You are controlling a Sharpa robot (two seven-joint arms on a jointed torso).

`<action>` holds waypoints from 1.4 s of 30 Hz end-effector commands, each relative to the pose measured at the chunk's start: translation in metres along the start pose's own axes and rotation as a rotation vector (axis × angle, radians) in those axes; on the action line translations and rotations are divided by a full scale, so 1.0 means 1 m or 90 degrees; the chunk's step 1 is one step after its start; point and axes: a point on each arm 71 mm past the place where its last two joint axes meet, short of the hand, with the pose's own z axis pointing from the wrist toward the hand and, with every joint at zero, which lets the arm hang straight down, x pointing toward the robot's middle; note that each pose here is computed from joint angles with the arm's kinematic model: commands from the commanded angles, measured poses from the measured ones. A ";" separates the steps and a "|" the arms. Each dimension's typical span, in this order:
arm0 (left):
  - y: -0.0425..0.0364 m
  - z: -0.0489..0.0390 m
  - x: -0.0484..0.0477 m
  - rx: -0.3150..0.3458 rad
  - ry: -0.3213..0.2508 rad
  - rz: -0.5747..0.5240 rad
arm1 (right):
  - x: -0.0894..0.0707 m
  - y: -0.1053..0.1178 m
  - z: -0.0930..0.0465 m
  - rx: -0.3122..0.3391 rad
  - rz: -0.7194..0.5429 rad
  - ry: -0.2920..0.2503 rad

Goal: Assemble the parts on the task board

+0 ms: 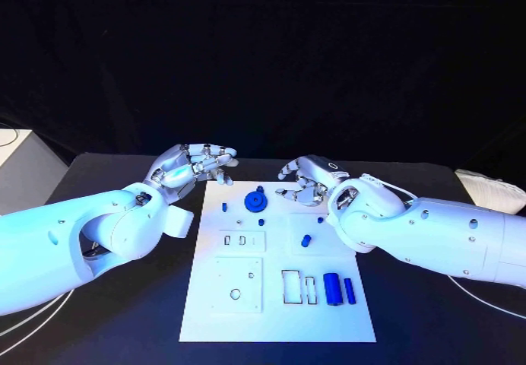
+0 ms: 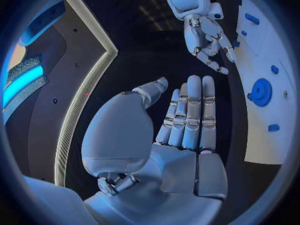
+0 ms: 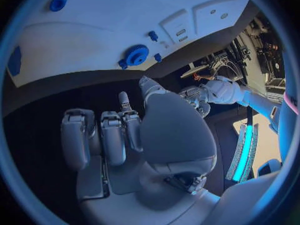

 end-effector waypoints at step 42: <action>-0.0005 0.0019 0.0043 0.003 0.013 -0.007 | 0.043 0.021 0.031 0.017 0.012 0.132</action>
